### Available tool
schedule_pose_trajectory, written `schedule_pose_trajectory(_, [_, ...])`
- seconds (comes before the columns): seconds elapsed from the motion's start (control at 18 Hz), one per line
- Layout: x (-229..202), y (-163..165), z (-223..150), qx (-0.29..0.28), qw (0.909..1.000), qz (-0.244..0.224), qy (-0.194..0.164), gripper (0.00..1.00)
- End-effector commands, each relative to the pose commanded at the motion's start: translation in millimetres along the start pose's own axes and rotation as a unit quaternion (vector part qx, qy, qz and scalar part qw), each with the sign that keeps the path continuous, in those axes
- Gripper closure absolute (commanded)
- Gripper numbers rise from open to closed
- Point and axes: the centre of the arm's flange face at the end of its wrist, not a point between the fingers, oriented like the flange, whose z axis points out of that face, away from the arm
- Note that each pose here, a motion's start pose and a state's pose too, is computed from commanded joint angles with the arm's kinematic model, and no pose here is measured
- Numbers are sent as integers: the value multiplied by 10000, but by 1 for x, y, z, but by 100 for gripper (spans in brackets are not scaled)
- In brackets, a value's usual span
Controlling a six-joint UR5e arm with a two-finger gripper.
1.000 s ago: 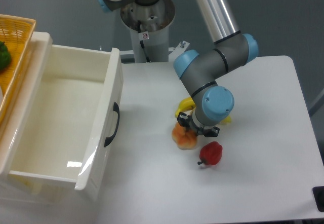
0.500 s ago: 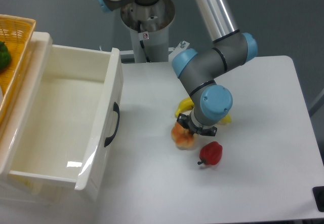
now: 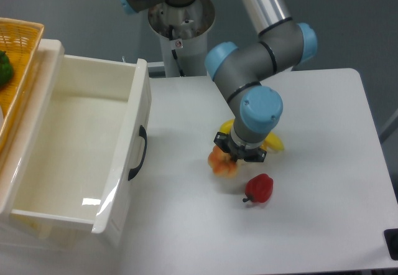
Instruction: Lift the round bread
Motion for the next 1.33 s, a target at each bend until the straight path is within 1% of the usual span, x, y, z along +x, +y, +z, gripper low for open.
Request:
schedule_pose_trajectory(0.11, [6, 1, -16, 69, 9994, 311, -101, 100])
schedule_pose_trajectory(0.17, [10, 3, -20, 79, 9984, 541, -122, 100])
schedule_pose_trajectory(0.28, [19, 5, -40, 173, 9949, 962, -260, 100])
schedule_pose_trajectory(0.33, [24, 5, -48, 264, 9935, 1067, -285, 100])
schedule_pose_trajectory(0.44, [31, 4, -60, 467, 9919, 1148, -272, 100])
schedule_pose_trajectory(0.61, [40, 5, -71, 554, 9905, 1217, -317, 100])
schedule_pose_trajectory(1.0, [46, 4, -68, 514, 9898, 1297, -286, 100])
schedule_pose_trajectory(1.33, [44, 6, -69, 512, 9901, 1275, -297, 100])
